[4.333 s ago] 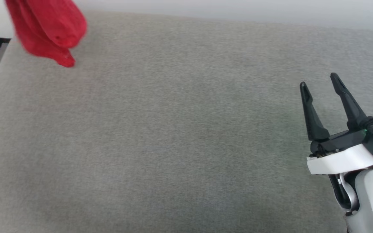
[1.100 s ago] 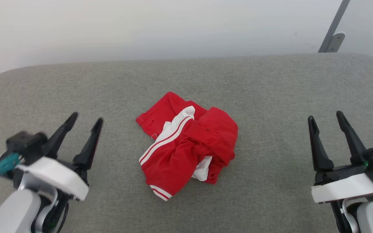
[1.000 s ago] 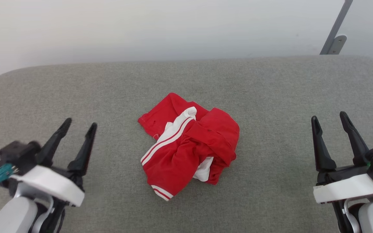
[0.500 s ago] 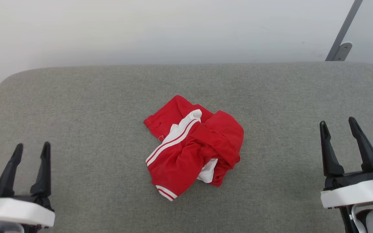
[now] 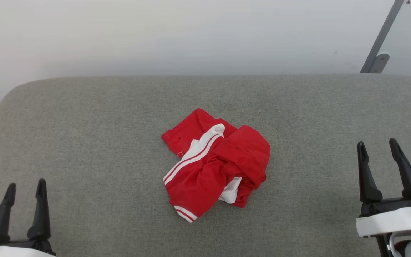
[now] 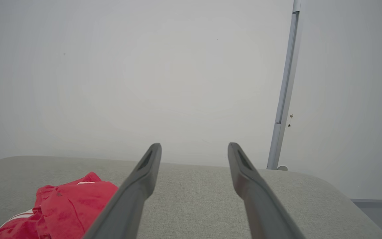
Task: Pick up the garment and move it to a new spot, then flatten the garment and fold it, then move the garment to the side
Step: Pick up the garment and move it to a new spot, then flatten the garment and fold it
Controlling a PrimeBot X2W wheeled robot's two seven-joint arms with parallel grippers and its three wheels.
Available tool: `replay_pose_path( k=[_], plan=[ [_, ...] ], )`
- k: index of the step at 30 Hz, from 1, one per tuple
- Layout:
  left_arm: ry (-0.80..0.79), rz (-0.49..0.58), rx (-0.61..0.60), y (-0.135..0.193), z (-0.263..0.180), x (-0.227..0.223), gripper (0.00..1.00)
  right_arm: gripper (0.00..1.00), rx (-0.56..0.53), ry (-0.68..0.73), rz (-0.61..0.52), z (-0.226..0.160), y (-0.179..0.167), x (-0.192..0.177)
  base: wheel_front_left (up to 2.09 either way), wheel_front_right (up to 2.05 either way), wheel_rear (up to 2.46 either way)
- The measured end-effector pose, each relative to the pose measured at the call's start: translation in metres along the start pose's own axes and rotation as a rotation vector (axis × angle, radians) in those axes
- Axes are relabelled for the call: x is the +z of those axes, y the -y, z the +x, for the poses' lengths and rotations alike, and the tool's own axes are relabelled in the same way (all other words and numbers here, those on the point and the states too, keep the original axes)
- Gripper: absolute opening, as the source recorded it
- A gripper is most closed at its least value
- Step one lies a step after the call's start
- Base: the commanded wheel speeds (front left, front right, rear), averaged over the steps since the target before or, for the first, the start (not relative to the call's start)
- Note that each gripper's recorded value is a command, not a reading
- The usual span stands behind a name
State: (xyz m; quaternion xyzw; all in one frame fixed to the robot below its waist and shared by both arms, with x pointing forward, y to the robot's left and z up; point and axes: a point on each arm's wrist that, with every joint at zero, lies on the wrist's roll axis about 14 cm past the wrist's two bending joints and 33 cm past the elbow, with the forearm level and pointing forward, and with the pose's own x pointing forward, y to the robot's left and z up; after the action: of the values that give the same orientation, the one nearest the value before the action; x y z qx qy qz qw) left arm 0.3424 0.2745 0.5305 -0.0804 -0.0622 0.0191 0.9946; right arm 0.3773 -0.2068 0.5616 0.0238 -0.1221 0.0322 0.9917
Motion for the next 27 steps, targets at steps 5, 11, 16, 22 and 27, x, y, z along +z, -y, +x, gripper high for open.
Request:
replay_pose_path(
  k=[5,11,16,22,27],
  plan=[
    [-0.001,-0.004,0.01,0.0,-0.007,-0.002,1.0,1.0,-0.004,-0.008,0.004,-0.005,-0.001,-0.002,0.0,0.0,0.0],
    [-0.007,-0.016,0.008,0.003,-0.013,-0.005,1.0,1.0,-0.002,-0.012,0.009,-0.008,-0.004,-0.003,0.0,0.0,0.0],
    [-0.004,-0.03,0.008,0.004,-0.015,-0.004,1.0,1.0,0.001,-0.014,0.014,-0.009,-0.006,-0.004,0.0,0.0,0.0],
    [-0.011,-0.046,0.003,0.005,-0.017,-0.006,1.0,1.0,0.004,-0.016,0.019,-0.01,-0.008,-0.005,0.0,0.0,0.0],
    [-0.033,-0.037,-0.029,0.011,-0.017,-0.01,1.0,1.0,0.007,-0.019,0.021,-0.01,-0.009,-0.006,0.0,0.0,0.0]
  ],
)
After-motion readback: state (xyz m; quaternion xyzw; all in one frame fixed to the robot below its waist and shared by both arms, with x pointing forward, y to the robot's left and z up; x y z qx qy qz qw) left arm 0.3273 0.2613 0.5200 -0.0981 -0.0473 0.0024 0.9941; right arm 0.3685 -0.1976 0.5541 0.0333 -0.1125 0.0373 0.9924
